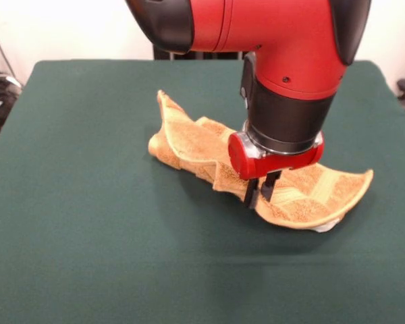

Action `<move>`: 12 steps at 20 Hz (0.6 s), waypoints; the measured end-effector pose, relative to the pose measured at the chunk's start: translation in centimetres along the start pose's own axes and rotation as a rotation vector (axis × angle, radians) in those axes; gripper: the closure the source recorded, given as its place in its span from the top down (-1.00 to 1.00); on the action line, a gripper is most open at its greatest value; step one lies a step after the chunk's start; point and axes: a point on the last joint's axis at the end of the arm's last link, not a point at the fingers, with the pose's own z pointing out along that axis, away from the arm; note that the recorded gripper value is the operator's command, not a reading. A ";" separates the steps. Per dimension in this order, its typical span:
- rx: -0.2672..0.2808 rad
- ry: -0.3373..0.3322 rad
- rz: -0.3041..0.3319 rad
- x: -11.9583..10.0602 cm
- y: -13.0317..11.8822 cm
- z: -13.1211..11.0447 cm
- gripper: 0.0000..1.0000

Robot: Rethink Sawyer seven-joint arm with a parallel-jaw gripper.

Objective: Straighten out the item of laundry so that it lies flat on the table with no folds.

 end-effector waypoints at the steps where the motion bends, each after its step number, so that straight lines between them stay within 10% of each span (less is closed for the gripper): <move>1: 0.001 -0.002 -0.011 -0.3 -0.1 -0.3 -1.00; 12: -0.005 -0.026 -0.132 -2.4 -1.0 -0.5 -1.00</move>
